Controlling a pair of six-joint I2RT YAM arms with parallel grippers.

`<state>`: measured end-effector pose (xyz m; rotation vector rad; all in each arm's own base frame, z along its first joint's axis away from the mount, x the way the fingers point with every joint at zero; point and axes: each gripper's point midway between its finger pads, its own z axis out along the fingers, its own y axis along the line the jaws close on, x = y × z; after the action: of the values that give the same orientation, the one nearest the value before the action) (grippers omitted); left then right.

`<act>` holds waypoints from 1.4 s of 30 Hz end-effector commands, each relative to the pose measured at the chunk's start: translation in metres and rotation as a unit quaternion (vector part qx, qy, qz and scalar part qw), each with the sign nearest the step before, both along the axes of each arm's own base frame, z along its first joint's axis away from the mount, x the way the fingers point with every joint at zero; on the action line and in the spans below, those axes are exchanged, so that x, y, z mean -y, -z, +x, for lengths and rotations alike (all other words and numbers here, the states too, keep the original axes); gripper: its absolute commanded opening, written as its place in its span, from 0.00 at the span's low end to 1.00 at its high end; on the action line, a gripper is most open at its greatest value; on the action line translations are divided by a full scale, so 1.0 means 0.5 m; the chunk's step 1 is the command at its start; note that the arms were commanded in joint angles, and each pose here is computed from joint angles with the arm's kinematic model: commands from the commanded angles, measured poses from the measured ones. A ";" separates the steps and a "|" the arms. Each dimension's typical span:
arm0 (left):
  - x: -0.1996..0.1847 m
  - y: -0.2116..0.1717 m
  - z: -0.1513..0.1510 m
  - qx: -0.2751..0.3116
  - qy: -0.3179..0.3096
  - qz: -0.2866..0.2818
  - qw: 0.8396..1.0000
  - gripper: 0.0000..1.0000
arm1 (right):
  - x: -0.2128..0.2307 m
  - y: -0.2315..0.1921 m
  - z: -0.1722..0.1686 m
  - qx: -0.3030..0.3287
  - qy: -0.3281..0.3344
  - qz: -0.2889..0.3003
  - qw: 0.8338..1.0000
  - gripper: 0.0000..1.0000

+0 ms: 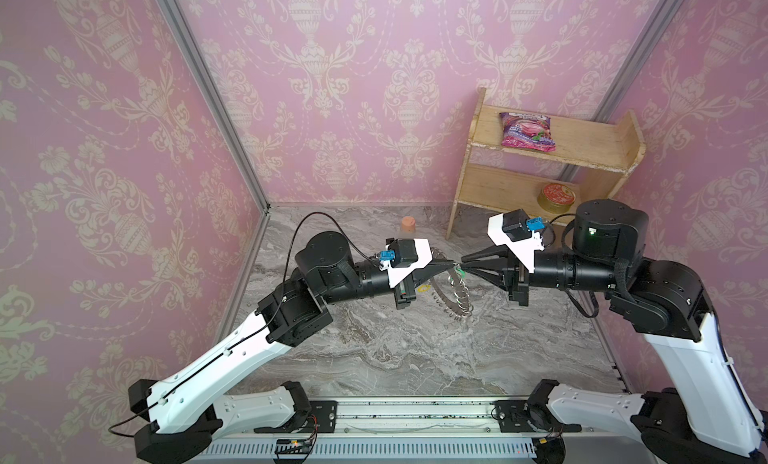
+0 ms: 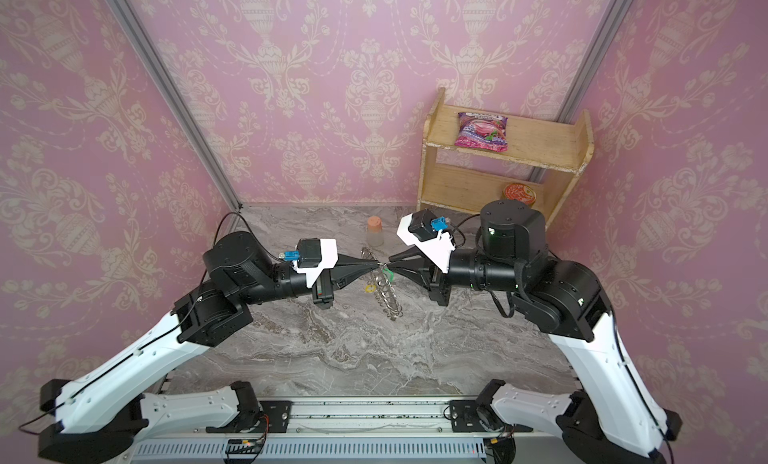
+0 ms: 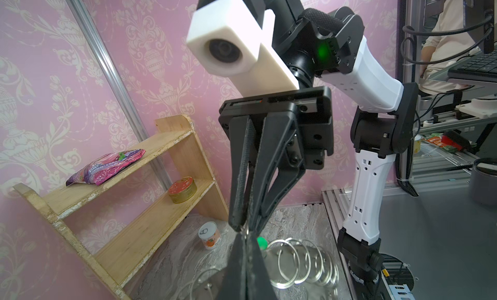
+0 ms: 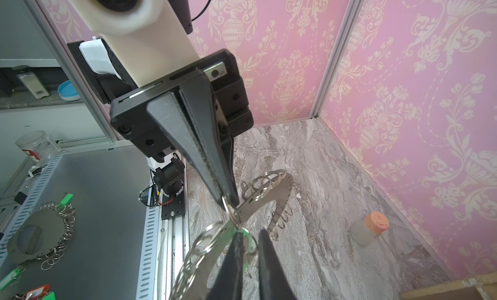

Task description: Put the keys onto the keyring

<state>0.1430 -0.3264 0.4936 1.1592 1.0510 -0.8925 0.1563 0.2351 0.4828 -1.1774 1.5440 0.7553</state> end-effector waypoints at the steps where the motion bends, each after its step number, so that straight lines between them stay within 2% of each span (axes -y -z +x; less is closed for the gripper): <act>1: -0.022 -0.048 -0.017 0.021 0.007 -0.034 0.999 0.00 | 0.009 -0.015 -0.020 0.001 -0.009 0.009 1.000 0.10; 9: -0.021 -0.056 -0.017 0.024 0.007 -0.036 0.999 0.00 | 0.003 -0.011 -0.032 -0.003 -0.031 0.009 0.999 0.00; 16: -0.022 -0.057 -0.015 0.028 0.002 -0.036 0.999 0.00 | 0.007 -0.012 -0.035 0.000 -0.031 0.005 0.999 0.00; 17: -0.022 -0.058 -0.014 0.028 0.002 -0.036 0.999 0.00 | 0.007 -0.011 -0.034 0.000 -0.030 0.004 1.000 0.02; 18: -0.021 -0.056 -0.013 0.027 0.002 -0.034 0.999 0.00 | 0.008 -0.011 -0.033 0.000 -0.027 0.003 1.000 0.15; 19: -0.020 -0.056 -0.014 0.027 0.003 -0.034 0.999 0.00 | 0.011 -0.013 -0.034 0.003 -0.025 0.004 1.000 0.21; 24: -0.018 -0.057 -0.016 0.024 0.008 -0.033 0.999 0.00 | 0.011 -0.019 -0.033 0.005 -0.025 0.007 1.000 0.30; 42: -0.017 -0.068 -0.024 0.020 0.022 -0.042 0.999 0.00 | -0.011 -0.009 -0.018 -0.009 -0.037 0.007 0.999 0.28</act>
<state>0.1386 -0.3263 0.4983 1.1694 1.0293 -0.9088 0.1457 0.2381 0.4822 -1.2242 1.5337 0.8131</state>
